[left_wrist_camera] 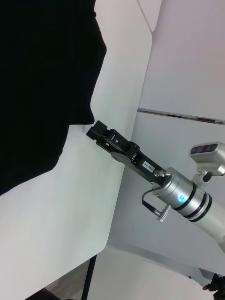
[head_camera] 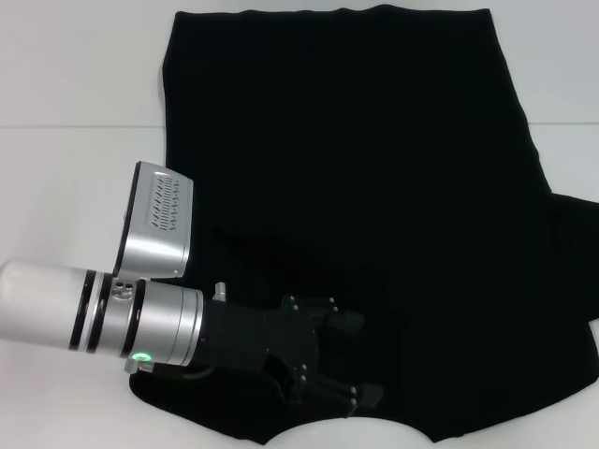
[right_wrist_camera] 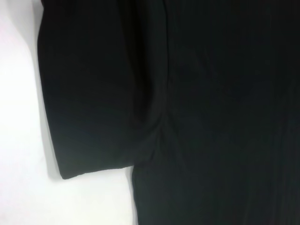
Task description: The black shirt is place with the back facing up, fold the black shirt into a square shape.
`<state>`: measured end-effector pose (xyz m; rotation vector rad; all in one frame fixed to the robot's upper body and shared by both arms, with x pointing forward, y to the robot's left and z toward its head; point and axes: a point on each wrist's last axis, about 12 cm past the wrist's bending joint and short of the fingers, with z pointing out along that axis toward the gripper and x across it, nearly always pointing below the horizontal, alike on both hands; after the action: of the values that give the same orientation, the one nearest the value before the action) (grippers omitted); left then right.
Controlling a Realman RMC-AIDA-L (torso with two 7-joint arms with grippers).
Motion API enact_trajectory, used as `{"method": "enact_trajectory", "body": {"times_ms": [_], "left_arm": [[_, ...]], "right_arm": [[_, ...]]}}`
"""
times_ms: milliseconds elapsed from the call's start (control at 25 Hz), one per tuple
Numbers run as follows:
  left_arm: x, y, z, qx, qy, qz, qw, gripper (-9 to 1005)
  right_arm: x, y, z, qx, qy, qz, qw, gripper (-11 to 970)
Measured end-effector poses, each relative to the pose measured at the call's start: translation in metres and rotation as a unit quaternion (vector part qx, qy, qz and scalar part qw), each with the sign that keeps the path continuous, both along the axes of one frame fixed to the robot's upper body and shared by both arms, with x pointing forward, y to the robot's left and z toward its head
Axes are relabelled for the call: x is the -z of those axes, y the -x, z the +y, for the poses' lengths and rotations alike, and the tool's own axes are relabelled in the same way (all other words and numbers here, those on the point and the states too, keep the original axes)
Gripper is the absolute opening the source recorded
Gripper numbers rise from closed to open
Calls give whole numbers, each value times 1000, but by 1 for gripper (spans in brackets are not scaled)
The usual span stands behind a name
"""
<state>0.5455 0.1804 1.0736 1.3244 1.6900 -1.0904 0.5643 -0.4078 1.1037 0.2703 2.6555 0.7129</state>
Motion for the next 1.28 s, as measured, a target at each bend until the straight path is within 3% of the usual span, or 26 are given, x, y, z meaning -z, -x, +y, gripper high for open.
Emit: {"method": "enact_trajectory", "body": {"times_ms": [240,440,760,1280], "left_arm": [[-1,-2,1,-4,1,-2,1000,950],[-2,-5,1,-13,-2,1,1000,950],[-3,-6,1,-16,-4,0,1000,950],[-3,-7,1,-16,-4,0,1000,949]], "right_arm": [[3,-8,6,4,5,-5,1000,942],[4,-11,9,-3,15,-6,1000,784],[6,-11,8,4,18,-6,1000,332],[10,-9,1,22,27,-14,999,71]]}}
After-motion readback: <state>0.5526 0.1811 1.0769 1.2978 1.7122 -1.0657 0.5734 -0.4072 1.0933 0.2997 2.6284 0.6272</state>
